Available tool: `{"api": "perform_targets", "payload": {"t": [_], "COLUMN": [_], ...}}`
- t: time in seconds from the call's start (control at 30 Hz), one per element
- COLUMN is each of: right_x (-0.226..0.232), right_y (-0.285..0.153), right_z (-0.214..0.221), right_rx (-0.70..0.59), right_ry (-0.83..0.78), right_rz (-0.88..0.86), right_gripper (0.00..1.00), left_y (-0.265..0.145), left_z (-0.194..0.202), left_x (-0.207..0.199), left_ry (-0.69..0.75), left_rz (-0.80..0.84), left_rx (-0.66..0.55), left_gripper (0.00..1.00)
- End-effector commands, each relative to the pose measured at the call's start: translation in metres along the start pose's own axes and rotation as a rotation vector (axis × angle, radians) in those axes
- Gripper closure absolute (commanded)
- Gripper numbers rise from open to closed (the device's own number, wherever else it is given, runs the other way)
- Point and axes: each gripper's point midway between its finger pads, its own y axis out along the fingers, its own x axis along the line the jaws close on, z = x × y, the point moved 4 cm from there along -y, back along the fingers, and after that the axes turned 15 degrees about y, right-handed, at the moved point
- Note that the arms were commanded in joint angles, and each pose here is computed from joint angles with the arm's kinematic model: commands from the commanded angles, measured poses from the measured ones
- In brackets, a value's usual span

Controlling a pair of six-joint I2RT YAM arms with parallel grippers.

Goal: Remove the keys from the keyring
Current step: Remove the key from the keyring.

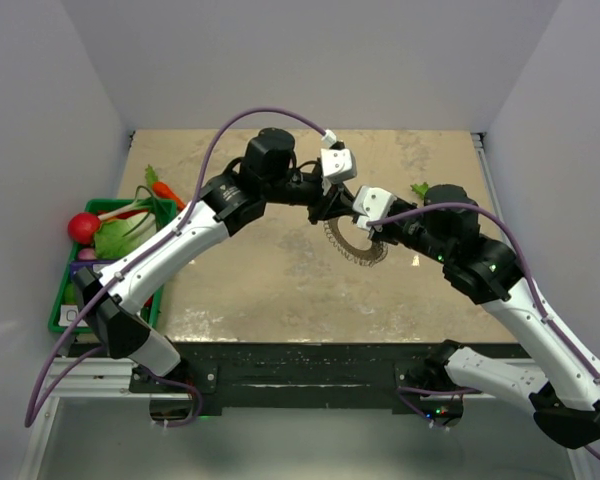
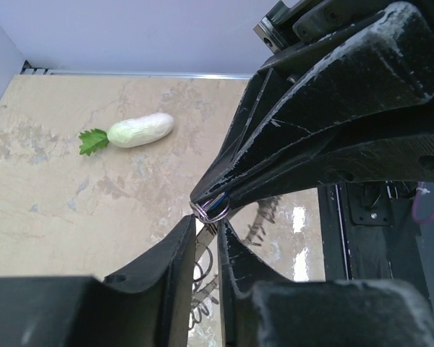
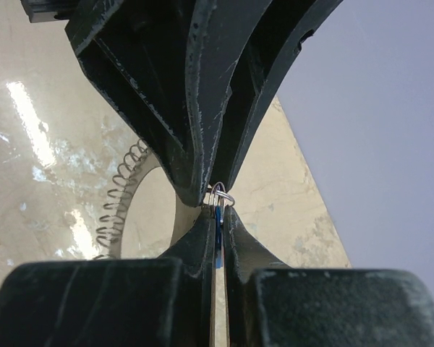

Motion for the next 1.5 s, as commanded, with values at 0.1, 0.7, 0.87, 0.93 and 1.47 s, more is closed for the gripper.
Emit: {"api": "perform_targets", "payload": {"t": [0.1,0.7,0.87,0.93,1.47], "right_x": [-0.017,-0.027,-0.036,-0.038,-0.033], "right_y": [-0.018,-0.023,-0.022,-0.024,-0.026], "right_z": [-0.037,-0.041,-0.032,-0.030,-0.043], "right_rx": [-0.134,-0.153,-0.135,-0.141,-0.185], "right_ry": [0.008,0.041,0.076,0.091,0.138], "right_rz": [0.079,0.153,0.220,0.232,0.144], "right_gripper": [1.00,1.00,1.00,1.00,1.00], "left_y": [0.003,-0.002,-0.011,-0.014,-0.015], "left_z": [-0.006,-0.007,-0.012,-0.013,-0.004], "left_x": [0.001,-0.002,-0.005,-0.007,-0.010], "left_ry": [-0.003,0.018,0.054,0.065,0.062], "left_rz": [0.002,0.005,-0.004,-0.004,-0.017], "left_rx": [-0.026,-0.027,-0.029,-0.031,-0.017], "left_gripper": [0.74,1.00,1.00,1.00,0.81]}}
